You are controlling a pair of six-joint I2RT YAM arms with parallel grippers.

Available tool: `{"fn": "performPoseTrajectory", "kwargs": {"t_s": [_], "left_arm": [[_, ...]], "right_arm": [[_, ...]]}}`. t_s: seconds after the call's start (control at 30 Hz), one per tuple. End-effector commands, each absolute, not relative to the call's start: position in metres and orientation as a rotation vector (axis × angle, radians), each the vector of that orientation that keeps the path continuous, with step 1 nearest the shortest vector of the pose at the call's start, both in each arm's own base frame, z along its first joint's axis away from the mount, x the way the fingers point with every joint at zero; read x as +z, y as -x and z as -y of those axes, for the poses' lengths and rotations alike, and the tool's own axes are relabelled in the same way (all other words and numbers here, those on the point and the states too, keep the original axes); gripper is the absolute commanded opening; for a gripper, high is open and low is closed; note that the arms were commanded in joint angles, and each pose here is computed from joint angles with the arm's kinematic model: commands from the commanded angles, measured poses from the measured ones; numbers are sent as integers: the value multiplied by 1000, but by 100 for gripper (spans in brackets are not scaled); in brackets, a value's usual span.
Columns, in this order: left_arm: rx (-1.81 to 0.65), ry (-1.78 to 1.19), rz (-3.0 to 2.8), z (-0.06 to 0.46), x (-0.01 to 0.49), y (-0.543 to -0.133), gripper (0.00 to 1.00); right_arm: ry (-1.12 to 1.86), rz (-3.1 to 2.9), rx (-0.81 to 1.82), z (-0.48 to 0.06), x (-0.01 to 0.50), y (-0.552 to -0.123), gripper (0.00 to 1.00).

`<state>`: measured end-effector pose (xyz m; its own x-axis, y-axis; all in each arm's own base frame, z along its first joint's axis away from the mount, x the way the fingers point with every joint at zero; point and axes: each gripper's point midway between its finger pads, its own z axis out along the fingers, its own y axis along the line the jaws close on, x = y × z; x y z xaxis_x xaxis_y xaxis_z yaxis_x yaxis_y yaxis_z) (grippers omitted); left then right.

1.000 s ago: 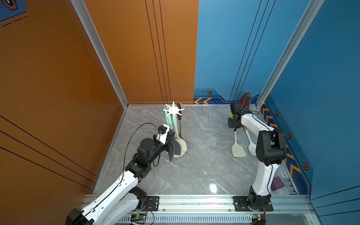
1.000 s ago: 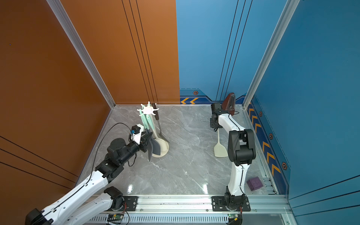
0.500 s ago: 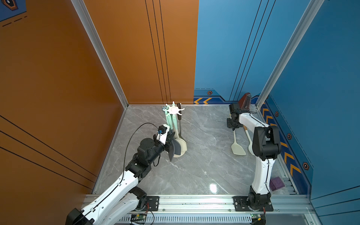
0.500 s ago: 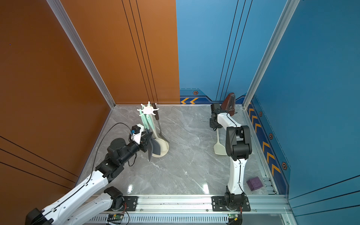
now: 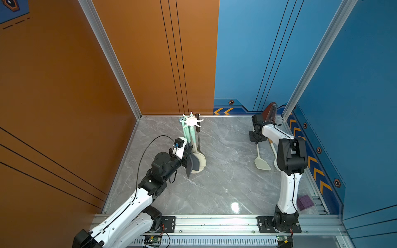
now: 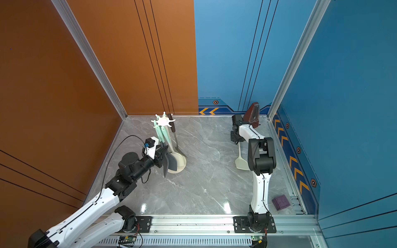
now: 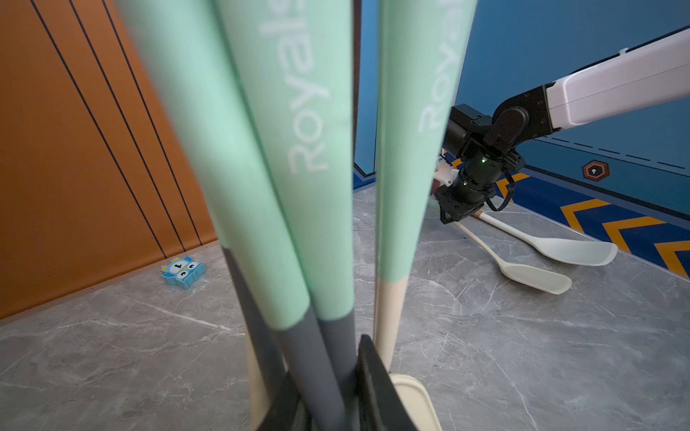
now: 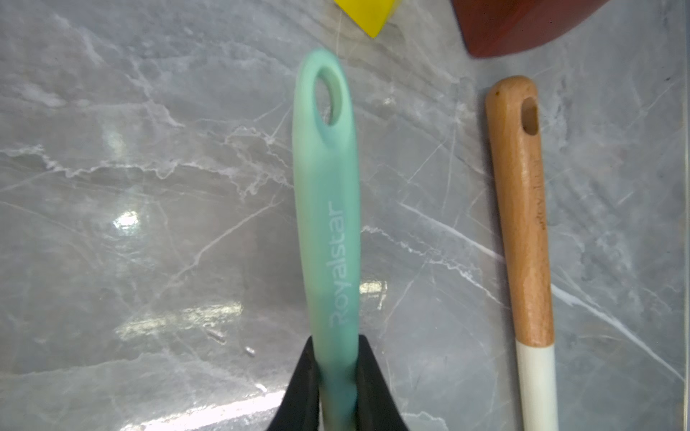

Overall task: Take the spatula off the kitchen utensil rack
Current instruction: Place the spatula at the center of the board.

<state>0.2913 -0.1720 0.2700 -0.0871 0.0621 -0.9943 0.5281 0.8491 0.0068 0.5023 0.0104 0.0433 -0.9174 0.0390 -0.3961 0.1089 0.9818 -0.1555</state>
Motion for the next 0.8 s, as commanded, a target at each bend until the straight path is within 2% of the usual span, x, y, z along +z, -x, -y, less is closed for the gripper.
{"fn": "performPoseTrajectory", "kwargs": {"t_s": [0.0,0.77], "left_arm": [[-349,-508,-1680,166,247,-291,22],[-350,-506,-1685,166,245,-291,23]], "right_arm": [[-118,-2748,-227,-9,37,-503,0],[-32,-2815,-328,1,18,-500,0]]}}
